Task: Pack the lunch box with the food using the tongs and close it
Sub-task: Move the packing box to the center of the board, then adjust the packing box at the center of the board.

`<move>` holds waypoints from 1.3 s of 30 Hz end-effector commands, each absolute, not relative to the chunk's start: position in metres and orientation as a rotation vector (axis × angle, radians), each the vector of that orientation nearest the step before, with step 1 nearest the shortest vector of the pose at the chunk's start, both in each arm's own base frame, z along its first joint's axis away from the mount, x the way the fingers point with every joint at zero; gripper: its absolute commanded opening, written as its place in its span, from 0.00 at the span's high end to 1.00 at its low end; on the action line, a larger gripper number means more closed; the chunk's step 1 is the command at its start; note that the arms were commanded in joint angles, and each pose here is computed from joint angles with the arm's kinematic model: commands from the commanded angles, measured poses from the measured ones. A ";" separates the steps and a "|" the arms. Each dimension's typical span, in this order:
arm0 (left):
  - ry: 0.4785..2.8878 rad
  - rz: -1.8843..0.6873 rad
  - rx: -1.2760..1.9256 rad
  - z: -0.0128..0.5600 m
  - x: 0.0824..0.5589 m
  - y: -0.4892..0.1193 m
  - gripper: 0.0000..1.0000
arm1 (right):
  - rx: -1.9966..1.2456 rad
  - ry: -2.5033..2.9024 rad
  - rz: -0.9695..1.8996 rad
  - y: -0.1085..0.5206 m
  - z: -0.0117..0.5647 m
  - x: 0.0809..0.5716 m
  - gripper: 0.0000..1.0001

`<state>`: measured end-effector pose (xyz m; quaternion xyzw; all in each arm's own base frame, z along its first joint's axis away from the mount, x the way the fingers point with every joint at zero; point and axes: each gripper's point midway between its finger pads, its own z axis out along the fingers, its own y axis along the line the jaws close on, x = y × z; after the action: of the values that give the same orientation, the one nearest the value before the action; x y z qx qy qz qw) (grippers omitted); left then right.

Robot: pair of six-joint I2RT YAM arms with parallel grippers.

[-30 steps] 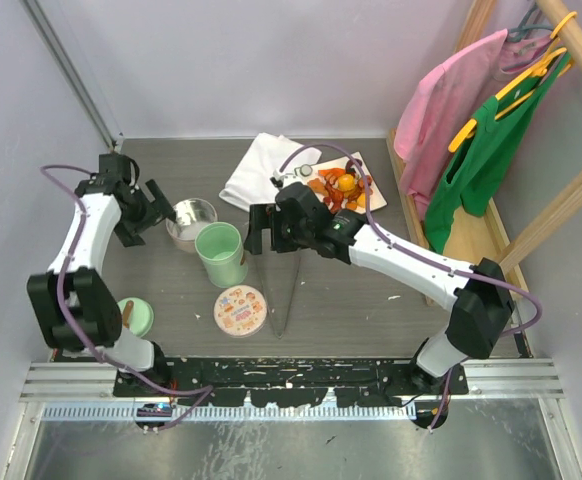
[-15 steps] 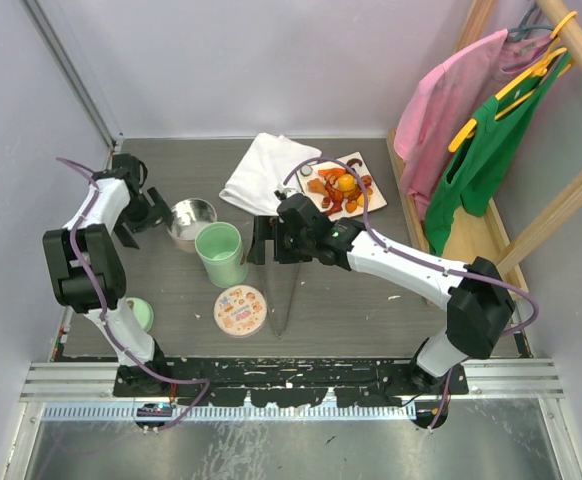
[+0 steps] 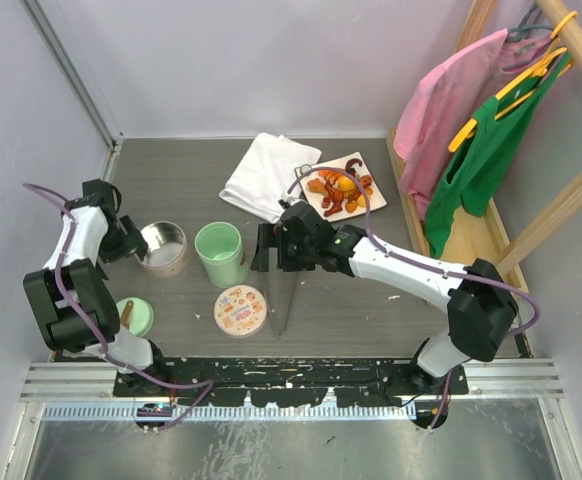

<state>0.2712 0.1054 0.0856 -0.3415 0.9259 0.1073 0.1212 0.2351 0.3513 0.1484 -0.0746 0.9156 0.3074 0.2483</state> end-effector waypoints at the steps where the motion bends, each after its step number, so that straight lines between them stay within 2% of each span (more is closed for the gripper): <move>1: 2.713 0.391 -0.955 0.096 0.245 0.115 0.04 | -0.183 2.401 0.949 0.355 0.175 0.233 0.00; 8: 2.681 0.361 -0.969 0.102 0.238 0.112 0.05 | -0.272 2.321 1.198 0.399 0.191 0.227 0.00; 15: 2.681 0.387 -0.975 0.100 0.227 0.114 0.05 | -0.214 2.239 1.328 0.449 0.204 0.257 0.02; 27: 2.625 0.295 -0.992 0.113 0.230 0.104 0.03 | -0.177 2.185 1.066 0.476 0.180 0.331 0.03; 33: 2.518 0.009 -0.969 0.143 0.245 0.072 0.01 | -0.251 2.171 0.952 0.462 0.185 0.352 0.02; 39: 2.352 -0.540 -0.897 0.187 0.257 0.001 0.06 | -0.338 2.100 0.890 0.420 0.233 0.348 0.00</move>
<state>0.2433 0.0512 0.1471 -0.3459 0.9086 -0.0472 0.2294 0.3442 0.4449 0.1454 -0.1007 0.8740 0.3419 0.3302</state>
